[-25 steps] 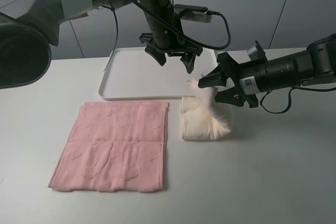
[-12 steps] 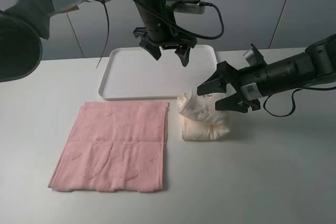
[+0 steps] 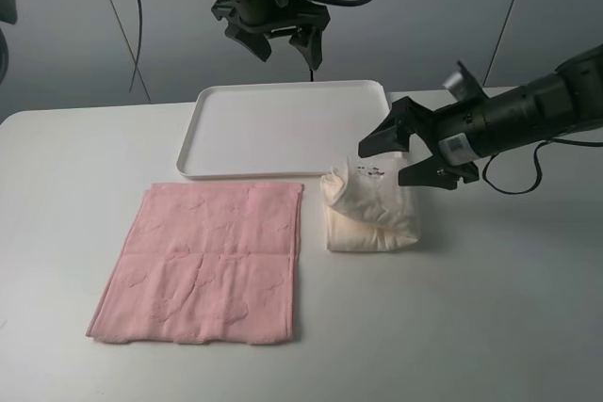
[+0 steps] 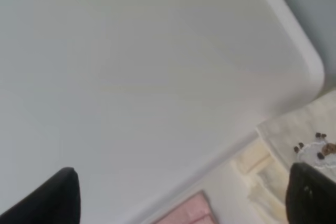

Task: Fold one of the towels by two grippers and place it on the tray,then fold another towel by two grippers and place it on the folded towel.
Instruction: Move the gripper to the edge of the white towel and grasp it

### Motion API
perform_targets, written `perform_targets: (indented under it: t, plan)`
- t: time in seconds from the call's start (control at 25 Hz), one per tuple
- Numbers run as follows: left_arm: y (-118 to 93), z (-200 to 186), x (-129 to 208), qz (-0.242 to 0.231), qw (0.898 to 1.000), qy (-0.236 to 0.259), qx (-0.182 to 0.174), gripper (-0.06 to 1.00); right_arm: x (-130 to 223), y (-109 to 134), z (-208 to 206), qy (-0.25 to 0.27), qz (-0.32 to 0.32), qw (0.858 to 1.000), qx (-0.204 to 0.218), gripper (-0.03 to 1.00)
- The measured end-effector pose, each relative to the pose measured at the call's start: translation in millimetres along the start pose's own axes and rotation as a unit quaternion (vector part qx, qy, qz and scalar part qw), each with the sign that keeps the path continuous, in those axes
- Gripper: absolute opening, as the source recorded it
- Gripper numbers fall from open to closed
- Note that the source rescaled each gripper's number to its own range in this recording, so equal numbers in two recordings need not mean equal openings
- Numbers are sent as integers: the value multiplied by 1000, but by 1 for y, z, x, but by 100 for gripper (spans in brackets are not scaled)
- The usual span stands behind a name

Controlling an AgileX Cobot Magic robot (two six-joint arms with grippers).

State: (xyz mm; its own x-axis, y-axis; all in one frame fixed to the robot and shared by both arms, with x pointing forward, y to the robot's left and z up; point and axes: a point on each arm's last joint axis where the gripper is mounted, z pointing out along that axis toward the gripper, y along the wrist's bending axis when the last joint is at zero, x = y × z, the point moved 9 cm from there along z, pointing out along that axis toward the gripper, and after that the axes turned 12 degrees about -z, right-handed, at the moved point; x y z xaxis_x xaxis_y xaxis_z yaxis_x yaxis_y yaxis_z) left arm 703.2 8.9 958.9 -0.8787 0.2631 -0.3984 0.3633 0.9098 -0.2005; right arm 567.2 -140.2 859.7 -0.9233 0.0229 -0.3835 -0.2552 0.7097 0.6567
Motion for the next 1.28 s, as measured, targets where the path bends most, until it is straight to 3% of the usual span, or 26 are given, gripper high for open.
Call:
perform_targets:
  t: [0.16, 0.28, 0.4, 0.6, 1.0, 1.28]
  plan:
    - [7, -6, -3, 3, 1000, -6, -7, 100, -14, 2, -18, -25, -37, 998, 44, 98]
    - [10, -26, -10, 11, 999, -28, -20, 100, -14, -12, -28, -19, -54, 993, 102, 100]
    - [9, -51, -17, 16, 998, -52, -24, 100, -5, -25, -29, 7, -57, 989, 133, 99]
    - [17, -75, -6, 29, 997, -52, -51, 100, 4, -38, -20, 29, -38, 989, 142, 96]
    - [80, -71, 76, -13, 992, 64, -103, 100, 3, -55, 2, 59, -21, 988, 139, 96]
    - [94, -91, 110, -27, 991, 74, -111, 100, 9, -60, 12, 81, 2, 988, 129, 96]
